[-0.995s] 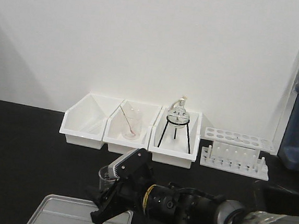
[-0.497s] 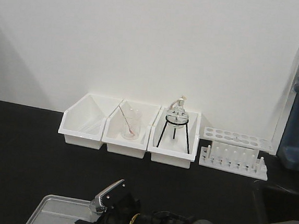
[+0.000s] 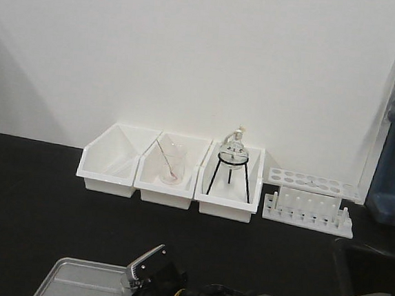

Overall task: Move beaker to silver tray on left bench
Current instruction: 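Lower the held beaker onto the silver tray with the right gripper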

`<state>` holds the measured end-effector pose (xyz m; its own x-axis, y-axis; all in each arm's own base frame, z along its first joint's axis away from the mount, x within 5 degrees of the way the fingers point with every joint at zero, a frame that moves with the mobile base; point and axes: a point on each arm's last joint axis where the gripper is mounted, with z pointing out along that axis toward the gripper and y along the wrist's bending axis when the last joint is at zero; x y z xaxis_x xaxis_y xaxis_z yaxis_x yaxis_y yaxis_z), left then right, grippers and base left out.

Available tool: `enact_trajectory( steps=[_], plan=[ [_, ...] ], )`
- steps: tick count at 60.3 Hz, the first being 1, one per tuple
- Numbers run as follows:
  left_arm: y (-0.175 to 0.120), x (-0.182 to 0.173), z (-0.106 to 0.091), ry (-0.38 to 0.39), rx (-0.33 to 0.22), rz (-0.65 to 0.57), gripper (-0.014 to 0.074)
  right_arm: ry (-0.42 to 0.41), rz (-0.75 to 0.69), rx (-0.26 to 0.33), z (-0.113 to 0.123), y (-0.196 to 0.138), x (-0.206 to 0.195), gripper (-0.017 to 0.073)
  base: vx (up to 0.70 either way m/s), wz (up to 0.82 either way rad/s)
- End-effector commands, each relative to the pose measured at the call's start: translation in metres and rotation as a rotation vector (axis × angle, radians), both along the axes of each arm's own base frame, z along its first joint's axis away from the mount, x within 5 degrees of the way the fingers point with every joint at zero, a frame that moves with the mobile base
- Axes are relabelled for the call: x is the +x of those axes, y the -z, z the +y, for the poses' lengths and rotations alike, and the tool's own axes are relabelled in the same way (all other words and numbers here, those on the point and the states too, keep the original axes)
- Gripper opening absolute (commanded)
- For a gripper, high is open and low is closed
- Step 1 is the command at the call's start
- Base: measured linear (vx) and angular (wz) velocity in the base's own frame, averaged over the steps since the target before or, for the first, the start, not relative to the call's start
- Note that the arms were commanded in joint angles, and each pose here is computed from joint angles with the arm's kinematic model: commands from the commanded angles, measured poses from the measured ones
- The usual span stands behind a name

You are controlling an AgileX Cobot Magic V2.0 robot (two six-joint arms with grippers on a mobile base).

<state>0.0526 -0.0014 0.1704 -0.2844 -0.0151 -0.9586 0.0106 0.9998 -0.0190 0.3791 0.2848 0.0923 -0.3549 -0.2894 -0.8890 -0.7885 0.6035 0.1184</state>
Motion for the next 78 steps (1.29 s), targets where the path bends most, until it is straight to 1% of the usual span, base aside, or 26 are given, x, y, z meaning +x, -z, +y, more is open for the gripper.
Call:
enact_trajectory(
  steps=[1,5,12,25,33,45,52,70,77,78],
  plan=[
    [-0.001,0.002,0.000,0.000,-0.008,-0.067,0.0001,-0.012,-0.092,0.116,0.006,-0.046,0.005,0.0289,0.00,0.00],
    [-0.001,0.002,0.000,0.000,-0.008,-0.067,0.0001,-0.012,-0.092,0.116,0.006,-0.046,0.005,0.0356,0.00,0.00],
    [-0.001,0.002,0.000,0.000,-0.008,-0.067,0.0001,-0.011,-0.091,0.116,0.006,-0.046,0.005,0.0439,0.00,0.00],
    [-0.001,0.002,0.000,0.000,-0.008,-0.067,0.0001,-0.011,-0.093,0.120,0.006,-0.047,0.005,0.0557,0.00,0.00],
    [-0.001,0.002,0.000,0.000,-0.008,-0.067,0.0001,-0.010,-0.092,0.119,0.006,-0.047,0.005,0.0590,0.00,0.00],
    [-0.001,0.002,0.000,0.000,-0.008,-0.067,0.0001,-0.011,-0.097,0.123,0.006,-0.050,0.005,0.0592,0.00,0.00],
    [-0.001,0.002,0.000,0.000,-0.008,-0.067,0.0001,-0.014,-0.122,0.142,0.006,-0.064,0.004,0.0592,0.00,0.00],
    [-0.001,0.002,0.000,0.000,-0.008,-0.067,0.0001,-0.017,-0.215,0.200,0.002,-0.116,-0.001,0.0592,0.00,0.00],
    [-0.001,0.002,0.000,0.000,-0.008,-0.067,0.0001,-0.027,-0.277,0.243,-0.005,-0.160,-0.012,0.0589,0.00,0.00],
    [-0.001,0.002,0.000,0.000,-0.008,-0.067,0.0001,-0.025,-0.286,0.255,-0.007,-0.170,-0.016,0.0588,0.00,0.00]
  ],
)
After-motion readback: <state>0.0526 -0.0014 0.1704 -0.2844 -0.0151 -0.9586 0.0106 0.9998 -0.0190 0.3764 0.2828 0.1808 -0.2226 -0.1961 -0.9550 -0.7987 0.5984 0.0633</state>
